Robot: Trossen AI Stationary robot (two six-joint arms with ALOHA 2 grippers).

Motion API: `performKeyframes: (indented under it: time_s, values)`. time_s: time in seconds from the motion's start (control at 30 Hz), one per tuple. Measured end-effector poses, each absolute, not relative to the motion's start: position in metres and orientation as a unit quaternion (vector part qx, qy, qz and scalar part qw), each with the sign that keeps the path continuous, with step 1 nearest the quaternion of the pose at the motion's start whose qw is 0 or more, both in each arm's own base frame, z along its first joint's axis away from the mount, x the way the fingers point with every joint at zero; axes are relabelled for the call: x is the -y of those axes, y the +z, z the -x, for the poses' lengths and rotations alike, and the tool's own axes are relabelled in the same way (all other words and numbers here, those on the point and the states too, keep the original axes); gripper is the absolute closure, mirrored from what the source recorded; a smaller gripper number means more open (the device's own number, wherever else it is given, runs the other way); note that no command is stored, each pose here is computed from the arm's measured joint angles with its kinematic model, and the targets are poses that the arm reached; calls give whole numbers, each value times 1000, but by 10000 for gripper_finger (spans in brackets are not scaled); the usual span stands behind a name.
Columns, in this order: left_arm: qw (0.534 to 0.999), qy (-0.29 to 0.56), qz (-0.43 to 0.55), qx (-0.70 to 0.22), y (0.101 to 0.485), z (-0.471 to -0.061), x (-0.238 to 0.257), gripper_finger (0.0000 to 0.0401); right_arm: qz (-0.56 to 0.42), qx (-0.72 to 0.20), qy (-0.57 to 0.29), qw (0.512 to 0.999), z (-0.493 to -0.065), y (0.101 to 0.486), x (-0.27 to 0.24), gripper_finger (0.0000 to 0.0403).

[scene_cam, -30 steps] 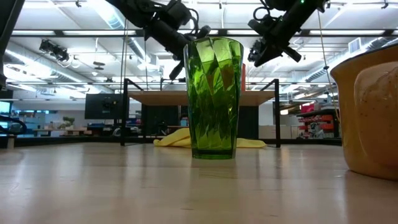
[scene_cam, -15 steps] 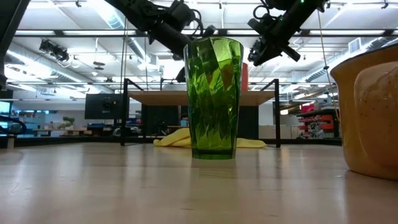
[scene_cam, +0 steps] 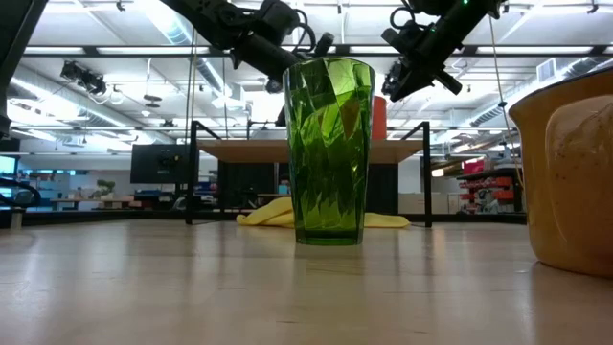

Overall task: Stack small to large cups/mugs on shelf
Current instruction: Put the orange mug on the shelf, then put the yellow mug on the shelf

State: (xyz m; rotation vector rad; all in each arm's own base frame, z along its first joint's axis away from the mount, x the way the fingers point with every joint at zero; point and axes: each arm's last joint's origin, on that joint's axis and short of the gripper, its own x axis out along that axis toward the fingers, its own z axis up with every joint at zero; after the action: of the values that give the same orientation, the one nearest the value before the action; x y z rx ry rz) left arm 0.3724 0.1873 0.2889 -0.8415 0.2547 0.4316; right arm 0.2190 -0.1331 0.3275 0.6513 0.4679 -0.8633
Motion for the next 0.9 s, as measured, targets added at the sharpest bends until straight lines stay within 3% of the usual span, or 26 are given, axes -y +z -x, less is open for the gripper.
performKeyframes:
  time_s: [0.17,0.4,0.7,0.9]
  values:
    - [881,209,406,-126,288,-372,-187,380,-307,-221,-407,831,-219,328,133,400]
    - [885,186,407,-132,290,-372,-185,394,-316,-221,-402,831,-218,328,132,396]
    - [900,127,388,-156,321,-352,-165,372,-316,-183,-336,868,-204,354,98,393]
    - [900,120,364,-209,343,-327,-136,390,-326,-139,-264,897,-181,379,61,393]
